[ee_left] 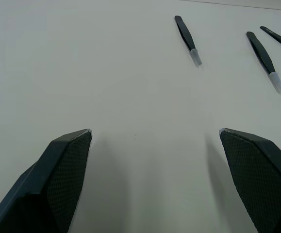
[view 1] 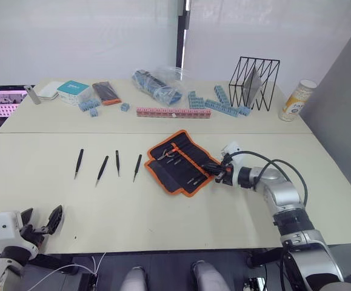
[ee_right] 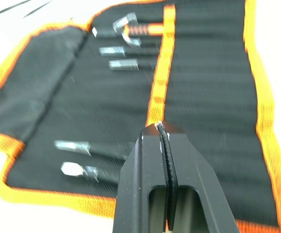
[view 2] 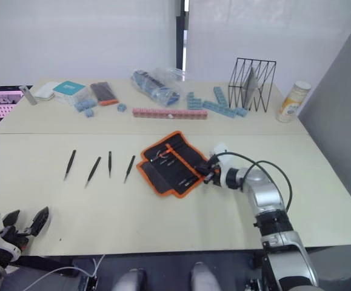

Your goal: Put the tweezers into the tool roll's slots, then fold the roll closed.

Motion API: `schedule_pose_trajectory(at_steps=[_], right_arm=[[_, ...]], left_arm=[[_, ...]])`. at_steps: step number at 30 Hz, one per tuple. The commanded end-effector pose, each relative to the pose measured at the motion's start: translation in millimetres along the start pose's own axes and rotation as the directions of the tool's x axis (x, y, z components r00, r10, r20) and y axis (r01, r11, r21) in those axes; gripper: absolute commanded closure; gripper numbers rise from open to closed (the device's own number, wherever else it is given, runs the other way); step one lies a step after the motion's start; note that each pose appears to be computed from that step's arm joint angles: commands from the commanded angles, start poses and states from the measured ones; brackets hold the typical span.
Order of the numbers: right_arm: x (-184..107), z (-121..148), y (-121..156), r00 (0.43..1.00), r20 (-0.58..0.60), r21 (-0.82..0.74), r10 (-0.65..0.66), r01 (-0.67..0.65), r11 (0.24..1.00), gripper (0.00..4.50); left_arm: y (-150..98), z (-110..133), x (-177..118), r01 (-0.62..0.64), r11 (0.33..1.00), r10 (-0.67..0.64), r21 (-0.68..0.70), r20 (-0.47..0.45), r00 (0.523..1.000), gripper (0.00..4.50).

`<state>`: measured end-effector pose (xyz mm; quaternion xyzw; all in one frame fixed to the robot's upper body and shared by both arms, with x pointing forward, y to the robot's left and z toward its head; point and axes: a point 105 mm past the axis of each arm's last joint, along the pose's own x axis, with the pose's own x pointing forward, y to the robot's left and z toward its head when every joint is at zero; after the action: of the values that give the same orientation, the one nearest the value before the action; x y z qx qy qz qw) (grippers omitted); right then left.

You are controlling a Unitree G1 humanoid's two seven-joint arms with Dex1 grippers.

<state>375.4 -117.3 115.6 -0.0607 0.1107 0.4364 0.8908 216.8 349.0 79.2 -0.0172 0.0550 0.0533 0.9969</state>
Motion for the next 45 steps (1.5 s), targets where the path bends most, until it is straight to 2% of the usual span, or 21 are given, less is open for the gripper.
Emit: schedule_pose_trajectory(at_steps=[1,7,13,22,26,29,34,40,45], right_arm=[[-0.9,15.8,2.4,0.999,0.051,-0.018,-0.005,0.006,1.000,4.50],[4.3,-9.7,2.8,0.999,-0.010,0.030,-0.040,0.040,0.999,4.50],[9.8,-36.4,4.6,0.993,-0.098,0.038,-0.058,0.062,0.997,4.50],[11.0,-39.1,5.9,0.992,-0.117,0.031,-0.056,0.060,0.998,4.50],[10.5,-40.5,4.3,0.990,-0.126,0.026,-0.068,0.071,0.997,4.50],[9.8,-40.5,4.4,0.989,-0.128,0.023,-0.069,0.073,0.997,4.50],[8.9,-40.8,5.4,0.989,-0.131,0.017,-0.071,0.074,0.997,4.50],[8.7,-40.7,4.7,0.988,-0.132,0.017,-0.076,0.079,0.997,4.50],[10.6,-40.6,5.2,0.988,-0.132,0.015,-0.075,0.078,0.997,4.50]], left_arm=[[-6.4,13.7,11.5,0.024,1.000,-0.025,0.014,0.026,0.999,0.02],[-16.1,28.1,37.2,0.022,1.000,-0.023,0.010,0.025,0.999,0.02],[-21.8,26.0,61.7,-0.001,1.000,0.001,-0.006,-0.017,1.000,0.02],[-23.8,15.7,106.1,-0.020,1.000,0.018,-0.012,-0.116,0.993,0.02],[-29.8,11.3,120.6,0.022,0.999,-0.018,0.025,-0.169,0.985,0.02],[-32.1,12.1,129.3,0.022,0.998,-0.012,0.054,-0.188,0.982,0.83],[-38.8,10.5,136.3,0.042,0.996,-0.024,0.081,-0.219,0.976,2.53],[-41.8,12.0,135.6,0.046,0.997,-0.033,0.059,-0.208,0.977,4.48],[-38.7,21.3,133.2,0.053,0.997,-0.042,0.062,-0.169,0.985,4.48]])
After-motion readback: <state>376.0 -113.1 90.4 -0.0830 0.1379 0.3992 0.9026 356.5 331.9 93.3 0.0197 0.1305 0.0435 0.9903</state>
